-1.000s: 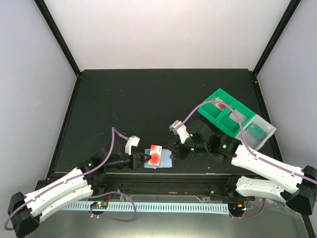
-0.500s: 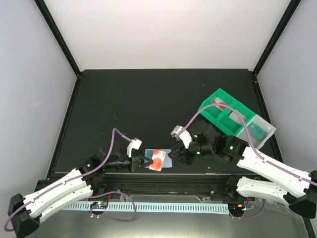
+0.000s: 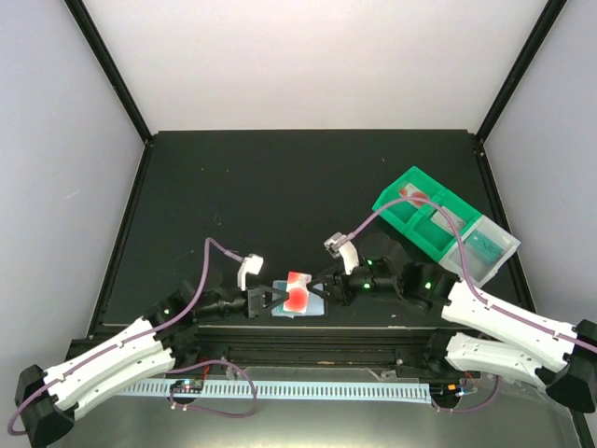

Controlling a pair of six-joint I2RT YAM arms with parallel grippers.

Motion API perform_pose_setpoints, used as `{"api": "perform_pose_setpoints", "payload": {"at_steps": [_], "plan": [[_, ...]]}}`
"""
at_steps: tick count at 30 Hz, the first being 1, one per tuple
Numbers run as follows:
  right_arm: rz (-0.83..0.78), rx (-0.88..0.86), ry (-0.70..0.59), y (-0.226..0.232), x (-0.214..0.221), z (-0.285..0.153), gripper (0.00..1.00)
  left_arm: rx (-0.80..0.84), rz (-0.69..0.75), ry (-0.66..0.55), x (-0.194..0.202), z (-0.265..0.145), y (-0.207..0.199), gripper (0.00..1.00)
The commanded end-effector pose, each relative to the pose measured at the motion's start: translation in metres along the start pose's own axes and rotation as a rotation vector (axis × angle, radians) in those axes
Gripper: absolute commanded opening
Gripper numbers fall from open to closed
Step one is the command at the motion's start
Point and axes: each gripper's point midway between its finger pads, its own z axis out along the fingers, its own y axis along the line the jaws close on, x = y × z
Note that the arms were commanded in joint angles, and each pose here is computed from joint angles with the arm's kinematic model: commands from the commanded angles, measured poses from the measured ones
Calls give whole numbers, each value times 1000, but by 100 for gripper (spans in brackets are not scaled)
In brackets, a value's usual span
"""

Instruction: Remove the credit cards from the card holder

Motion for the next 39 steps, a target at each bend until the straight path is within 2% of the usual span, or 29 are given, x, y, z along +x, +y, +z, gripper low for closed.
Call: {"api": "perform_pose_setpoints", "payload": {"at_steps": [1,5,8,12,17,19,24,25,26,28,32,36,39], "plan": [[242,-140,-223,10,-27,-2,47,33,-66,-255,-47,-15,-15,2],[374,-173,-309,4,-36,0,54,73,-123,-362,-61,-22,-15,2],[420,-192,-315,3,-39,6,56,99,-147,-392,-65,-25,-17,2],[437,-280,-264,17,-41,21,53,109,-157,-401,-67,-25,-19,2],[445,-294,-214,20,-41,35,46,138,-155,-437,-73,-31,-26,2],[442,-300,-221,21,-42,34,40,143,-156,-440,-74,-32,-27,2],[388,-314,-232,23,-37,28,8,130,-166,-420,-68,-31,-23,2],[363,-314,-229,24,-34,26,2,127,-166,-415,-67,-31,-23,5],[334,-306,-224,24,-31,23,1,124,-165,-413,-67,-32,-23,17],[261,-287,-198,25,-23,17,1,117,-154,-409,-65,-36,-24,34],[90,-318,-89,40,-2,3,1,123,-69,-393,-59,-46,-35,57],[9,-425,59,61,21,-5,1,129,27,-344,-50,-58,-50,69],[-30,-498,128,74,28,-10,1,126,93,-293,-43,-62,-60,70]]}}
